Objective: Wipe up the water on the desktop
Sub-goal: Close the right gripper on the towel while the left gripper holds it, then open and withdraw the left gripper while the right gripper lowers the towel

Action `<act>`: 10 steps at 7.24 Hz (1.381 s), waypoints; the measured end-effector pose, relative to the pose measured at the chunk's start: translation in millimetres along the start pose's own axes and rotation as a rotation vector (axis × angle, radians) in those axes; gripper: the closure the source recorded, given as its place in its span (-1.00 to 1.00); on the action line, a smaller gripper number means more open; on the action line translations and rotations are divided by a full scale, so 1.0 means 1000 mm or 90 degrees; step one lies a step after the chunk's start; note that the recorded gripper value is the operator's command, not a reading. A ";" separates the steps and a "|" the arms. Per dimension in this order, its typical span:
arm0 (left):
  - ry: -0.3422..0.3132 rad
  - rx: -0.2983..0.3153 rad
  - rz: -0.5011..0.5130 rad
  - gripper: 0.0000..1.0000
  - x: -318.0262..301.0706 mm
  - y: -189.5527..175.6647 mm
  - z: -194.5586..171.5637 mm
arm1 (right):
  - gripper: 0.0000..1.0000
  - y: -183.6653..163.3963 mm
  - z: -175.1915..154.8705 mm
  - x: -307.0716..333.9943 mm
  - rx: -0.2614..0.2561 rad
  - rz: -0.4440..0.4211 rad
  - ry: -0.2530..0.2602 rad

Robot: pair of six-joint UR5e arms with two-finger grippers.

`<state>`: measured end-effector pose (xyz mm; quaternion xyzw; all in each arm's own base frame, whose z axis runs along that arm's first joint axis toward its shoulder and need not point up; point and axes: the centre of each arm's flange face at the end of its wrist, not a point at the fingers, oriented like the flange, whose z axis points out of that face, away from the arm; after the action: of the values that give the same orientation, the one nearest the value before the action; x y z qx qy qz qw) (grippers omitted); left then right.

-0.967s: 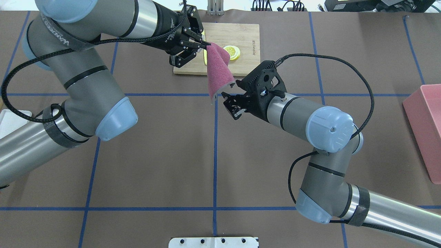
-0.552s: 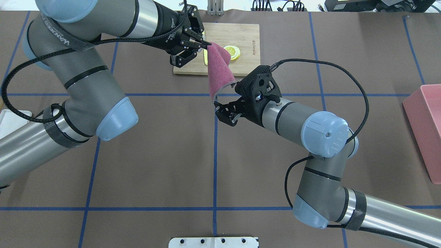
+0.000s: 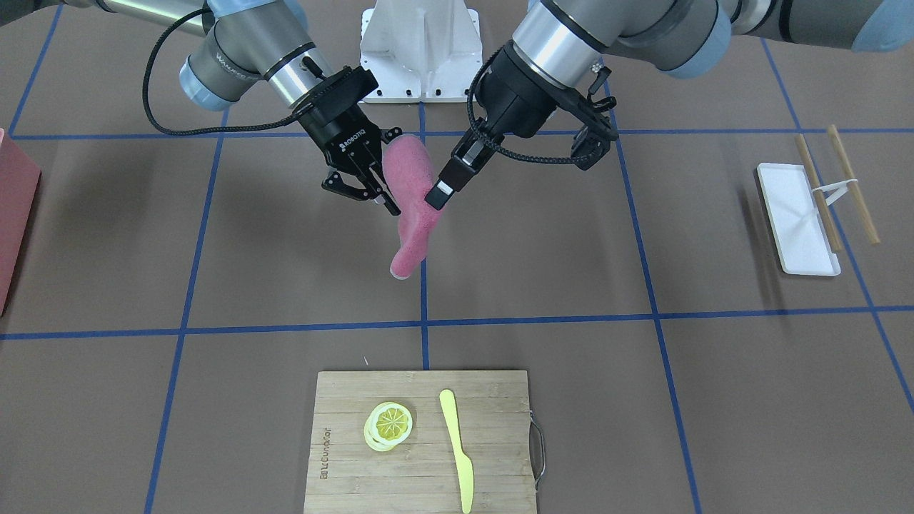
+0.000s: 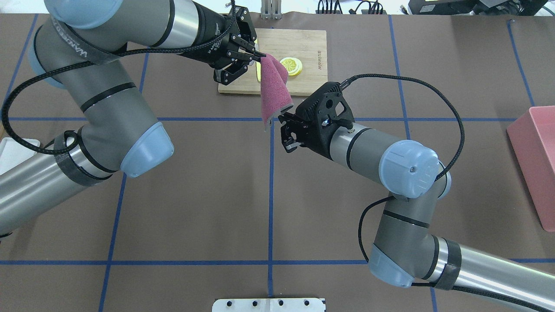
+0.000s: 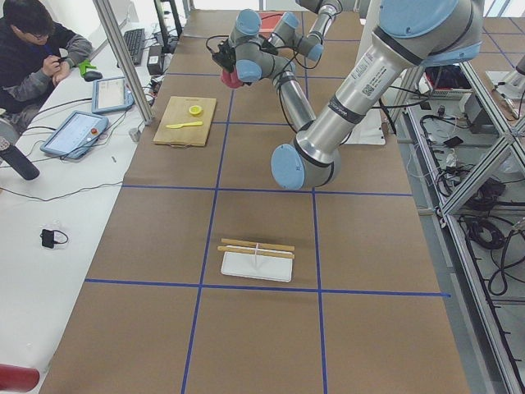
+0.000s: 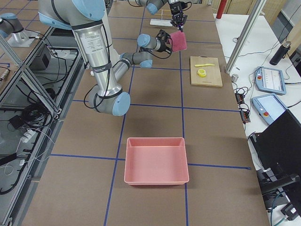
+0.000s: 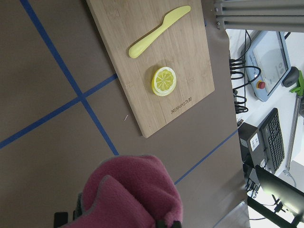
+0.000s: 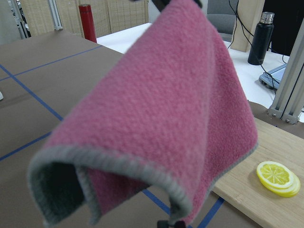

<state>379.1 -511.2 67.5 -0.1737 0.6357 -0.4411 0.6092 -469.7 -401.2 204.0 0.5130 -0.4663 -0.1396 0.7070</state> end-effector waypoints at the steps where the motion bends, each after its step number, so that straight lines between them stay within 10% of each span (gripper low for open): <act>1: 0.000 0.000 0.000 1.00 0.000 0.000 0.000 | 1.00 0.000 0.000 0.001 0.000 0.002 0.001; 4: -0.001 0.001 0.014 0.77 -0.001 -0.002 0.000 | 1.00 0.000 0.000 0.003 -0.002 0.015 0.003; 6: -0.002 0.005 0.032 -0.15 -0.002 -0.006 0.000 | 1.00 -0.002 -0.002 0.005 0.000 0.016 0.003; 7: -0.006 0.011 0.059 -0.97 -0.005 -0.012 0.001 | 1.00 -0.003 -0.003 0.005 0.002 0.016 0.002; 10: -0.021 0.044 0.156 -0.98 -0.018 -0.052 -0.003 | 1.00 -0.008 -0.005 0.008 0.005 0.016 0.004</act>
<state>363.2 -525.3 118.4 -0.0807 0.6265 -0.3824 0.6744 -458.7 -407.3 201.3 0.5103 -0.4712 -0.1270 0.7081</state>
